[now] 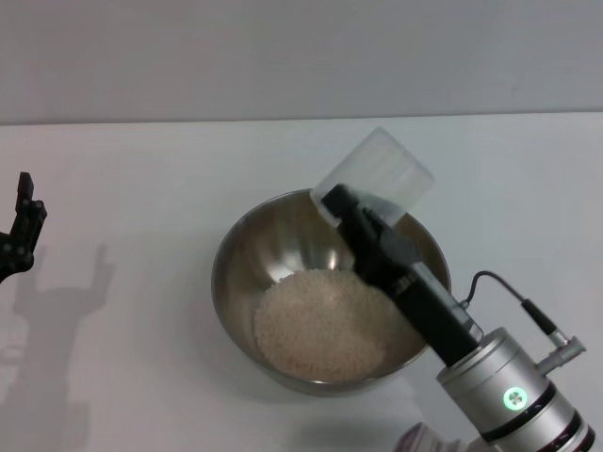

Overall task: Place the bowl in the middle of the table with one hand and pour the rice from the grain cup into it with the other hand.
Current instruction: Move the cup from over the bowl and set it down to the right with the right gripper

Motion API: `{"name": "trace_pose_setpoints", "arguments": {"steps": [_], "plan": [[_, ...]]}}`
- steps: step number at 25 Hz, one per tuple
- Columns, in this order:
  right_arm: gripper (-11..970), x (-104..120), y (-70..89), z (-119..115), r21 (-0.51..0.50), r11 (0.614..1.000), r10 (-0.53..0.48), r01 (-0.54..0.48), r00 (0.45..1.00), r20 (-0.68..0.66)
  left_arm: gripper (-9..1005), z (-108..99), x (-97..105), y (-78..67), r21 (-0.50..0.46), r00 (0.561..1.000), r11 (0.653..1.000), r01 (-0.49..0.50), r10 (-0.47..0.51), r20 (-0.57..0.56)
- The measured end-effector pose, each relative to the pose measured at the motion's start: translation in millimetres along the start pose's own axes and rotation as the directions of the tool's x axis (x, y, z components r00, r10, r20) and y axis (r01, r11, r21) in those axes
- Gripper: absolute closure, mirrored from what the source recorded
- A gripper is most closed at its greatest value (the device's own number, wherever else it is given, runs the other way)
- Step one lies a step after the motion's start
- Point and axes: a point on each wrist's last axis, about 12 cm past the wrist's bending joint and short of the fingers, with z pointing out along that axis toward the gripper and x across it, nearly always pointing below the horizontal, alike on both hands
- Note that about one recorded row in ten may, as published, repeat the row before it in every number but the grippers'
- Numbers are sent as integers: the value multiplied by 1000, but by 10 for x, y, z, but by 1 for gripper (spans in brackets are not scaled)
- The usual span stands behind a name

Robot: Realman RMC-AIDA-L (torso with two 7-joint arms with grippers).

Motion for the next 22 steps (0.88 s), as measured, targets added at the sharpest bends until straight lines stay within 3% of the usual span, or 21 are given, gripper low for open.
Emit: {"name": "trace_pose_setpoints", "arguments": {"steps": [3, 5, 7, 11, 15, 18, 20, 21, 22], "plan": [[953, 47, -67, 6, 14, 976, 216, -216, 973, -74, 183, 1, -2, -3, 1, 1000, 1000, 1, -1, 1], [952, 97, -100, 3, 46, 926, 377, -374, 918, -126, 183, 2, -4, -3, 0, 1000, 1000, 1, -1, 2], [952, 145, -116, -5, 82, 858, 513, -506, 843, -164, 183, 1, -4, -4, 1, 1000, 1000, 1, -1, 2], [952, 270, -82, -50, 178, 659, 750, -731, 622, -223, 184, -1, -5, -8, 2, 1000, 1000, 2, -2, 3], [953, 386, -34, -135, 303, 382, 920, -873, 331, -208, 184, -8, -5, -8, 3, 1000, 1000, 2, -2, 3], [953, 491, 32, -239, 391, 109, 990, -914, 66, -121, 184, -18, -3, -6, 2, 1000, 1000, 1, -1, 1], [952, 562, 100, -325, 425, -60, 995, -903, -89, -48, 184, -26, -3, -7, 2, 1000, 1000, 2, -2, 1], [952, 606, 148, -385, 434, -166, 983, -886, -183, 3, 184, -28, -2, -7, 2, 1000, 1000, 2, -2, 1], [952, 643, 194, -435, 435, -234, 969, -870, -243, 36, 184, -28, -2, -7, 2, 1000, 1000, 2, -2, 1]]}}
